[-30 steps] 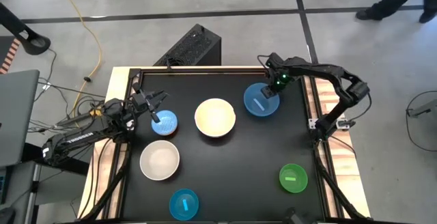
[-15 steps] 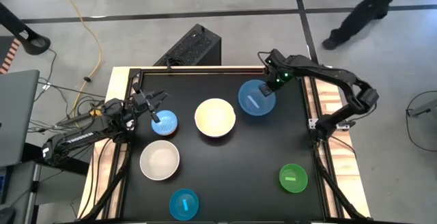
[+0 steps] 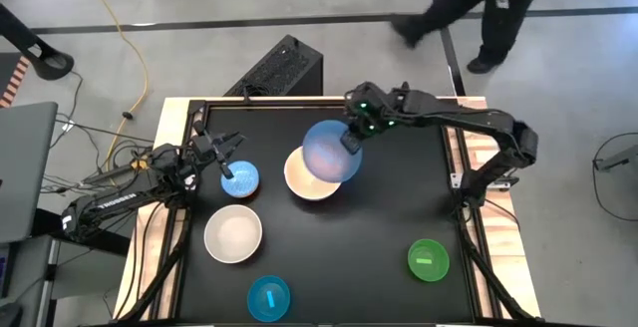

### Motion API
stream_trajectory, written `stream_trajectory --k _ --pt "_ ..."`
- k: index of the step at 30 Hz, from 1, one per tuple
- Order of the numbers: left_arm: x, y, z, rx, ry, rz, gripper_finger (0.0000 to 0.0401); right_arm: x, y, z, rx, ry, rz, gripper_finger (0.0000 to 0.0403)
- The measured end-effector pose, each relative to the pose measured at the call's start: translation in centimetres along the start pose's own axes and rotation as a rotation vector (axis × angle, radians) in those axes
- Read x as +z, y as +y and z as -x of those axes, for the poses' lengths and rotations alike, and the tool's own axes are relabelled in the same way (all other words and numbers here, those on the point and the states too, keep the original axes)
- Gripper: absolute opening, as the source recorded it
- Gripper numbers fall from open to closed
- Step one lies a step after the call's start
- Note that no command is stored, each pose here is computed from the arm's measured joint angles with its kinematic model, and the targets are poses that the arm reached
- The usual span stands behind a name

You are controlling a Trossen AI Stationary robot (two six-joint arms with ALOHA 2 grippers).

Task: Nest bowls inside each other
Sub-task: Stack the blue transparent bowl on top of the light orange transparent bowl

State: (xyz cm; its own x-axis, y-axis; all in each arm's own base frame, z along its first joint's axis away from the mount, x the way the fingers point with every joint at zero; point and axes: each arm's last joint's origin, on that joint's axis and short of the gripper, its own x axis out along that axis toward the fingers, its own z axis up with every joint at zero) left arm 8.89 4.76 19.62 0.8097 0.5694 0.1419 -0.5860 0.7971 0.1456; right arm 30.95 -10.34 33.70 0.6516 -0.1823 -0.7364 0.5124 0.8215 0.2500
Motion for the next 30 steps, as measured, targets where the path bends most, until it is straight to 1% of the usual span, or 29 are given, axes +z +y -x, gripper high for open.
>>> stream_trajectory --k 3,7,10,14,17,27,30 --pt "0.0 0.0 0.0 -0.004 -0.001 0.0 0.0094 0.8 1.5 -1.3 -0.006 -0.001 0.022 0.0003" --pt "0.0 0.0 0.0 -0.003 -0.001 0.0 0.0094 1.4 2.5 -4.0 -0.01 0.04 0.032 0.0003" --pt "0.0 0.0 0.0 -0.004 -0.001 0.0 0.0094 1.6 2.9 -5.6 -0.018 0.075 0.046 0.0003" --pt "0.0 0.0 0.0 -0.005 -0.001 0.0 0.0094 1.7 2.6 -7.1 -0.026 0.138 0.048 0.0003" --pt "0.0 0.0 0.0 -0.005 -0.001 -0.004 0.0094 1.8 2.5 -7.6 -0.025 0.143 0.043 0.0003" --pt "0.0 0.0 0.0 -0.004 0.0 -0.007 0.0094 1.6 2.3 -7.6 -0.035 0.165 0.041 0.0003" --pt "0.0 0.0 0.0 -0.003 0.0 -0.007 0.0094 1.2 2.1 -7.9 -0.038 0.174 0.047 0.001"
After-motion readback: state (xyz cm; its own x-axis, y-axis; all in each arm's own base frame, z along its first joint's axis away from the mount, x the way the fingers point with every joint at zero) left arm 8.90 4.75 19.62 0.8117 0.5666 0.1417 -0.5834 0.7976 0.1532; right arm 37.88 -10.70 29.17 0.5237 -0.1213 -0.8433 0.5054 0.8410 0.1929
